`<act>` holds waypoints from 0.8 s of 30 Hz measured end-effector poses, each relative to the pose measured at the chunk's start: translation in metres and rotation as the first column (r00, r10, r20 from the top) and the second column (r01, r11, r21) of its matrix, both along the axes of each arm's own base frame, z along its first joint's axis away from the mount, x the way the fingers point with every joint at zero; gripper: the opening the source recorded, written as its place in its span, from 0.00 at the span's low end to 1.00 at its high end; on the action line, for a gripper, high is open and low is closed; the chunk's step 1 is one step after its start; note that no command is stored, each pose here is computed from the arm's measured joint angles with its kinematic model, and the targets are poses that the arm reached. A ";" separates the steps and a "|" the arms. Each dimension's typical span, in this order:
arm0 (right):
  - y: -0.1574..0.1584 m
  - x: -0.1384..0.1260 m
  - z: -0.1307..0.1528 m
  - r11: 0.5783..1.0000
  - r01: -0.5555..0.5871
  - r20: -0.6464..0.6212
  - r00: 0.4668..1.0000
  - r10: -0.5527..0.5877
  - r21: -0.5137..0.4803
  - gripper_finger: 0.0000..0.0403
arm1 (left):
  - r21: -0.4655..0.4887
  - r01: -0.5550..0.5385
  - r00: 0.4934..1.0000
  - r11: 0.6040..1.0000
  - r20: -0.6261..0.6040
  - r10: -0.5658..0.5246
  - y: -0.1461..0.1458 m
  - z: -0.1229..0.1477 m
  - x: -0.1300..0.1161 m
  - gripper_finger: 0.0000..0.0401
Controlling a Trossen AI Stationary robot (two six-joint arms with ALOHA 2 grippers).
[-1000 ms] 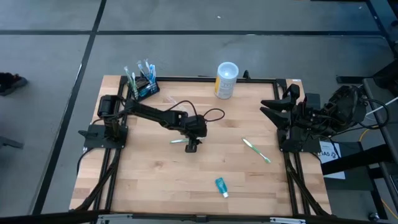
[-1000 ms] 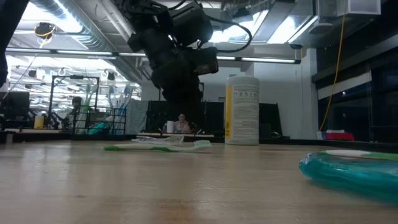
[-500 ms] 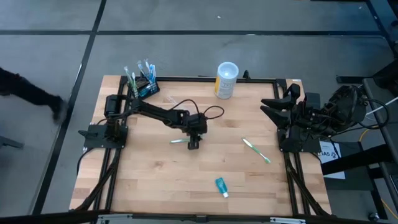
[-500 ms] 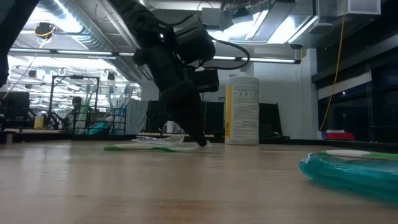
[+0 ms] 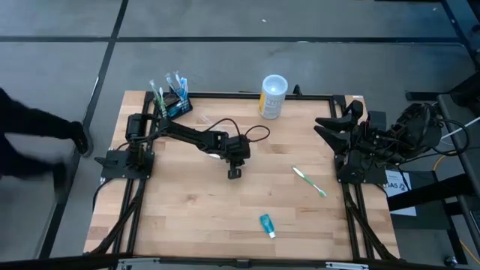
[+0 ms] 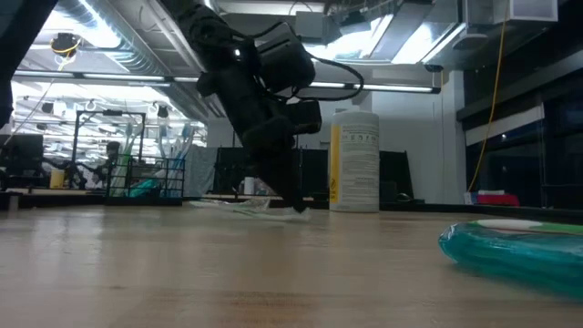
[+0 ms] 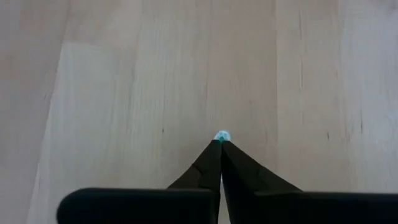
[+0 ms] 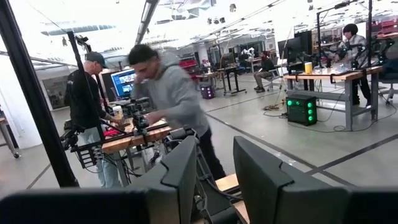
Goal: Pick & Place toothbrushing station
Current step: Put the green toothbrush into the left section of the black organizer
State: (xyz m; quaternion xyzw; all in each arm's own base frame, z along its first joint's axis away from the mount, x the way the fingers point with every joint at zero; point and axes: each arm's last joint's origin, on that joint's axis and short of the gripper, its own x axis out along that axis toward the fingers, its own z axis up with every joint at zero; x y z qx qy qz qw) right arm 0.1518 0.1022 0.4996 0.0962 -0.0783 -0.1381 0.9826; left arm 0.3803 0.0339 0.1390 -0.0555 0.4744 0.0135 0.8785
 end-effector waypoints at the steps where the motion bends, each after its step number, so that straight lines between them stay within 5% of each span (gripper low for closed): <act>1: 0.000 0.000 0.000 1.000 0.000 0.002 1.000 0.000 0.001 0.27 | 0.001 -0.002 1.000 1.000 0.012 0.002 0.000 0.003 0.000 0.01; 8: 0.000 0.000 0.000 1.000 0.000 0.002 1.000 0.000 0.001 0.27 | 0.021 -0.057 0.989 0.998 0.136 0.053 0.013 0.039 0.005 0.01; 14: 0.000 0.000 0.000 1.000 0.007 0.001 1.000 -0.007 0.003 0.27 | 0.087 -0.330 0.889 0.940 0.363 0.279 0.036 0.104 -0.011 0.01; 17: 0.000 0.000 0.000 1.000 0.009 -0.003 1.000 -0.009 -0.011 0.27 | 0.149 -0.522 0.806 0.840 0.410 0.428 0.051 0.135 -0.037 0.01; 24: 0.000 0.000 0.000 0.999 0.019 -0.013 1.000 -0.019 -0.038 0.27 | 0.154 -0.855 0.479 0.494 0.597 0.643 0.062 0.183 -0.116 0.01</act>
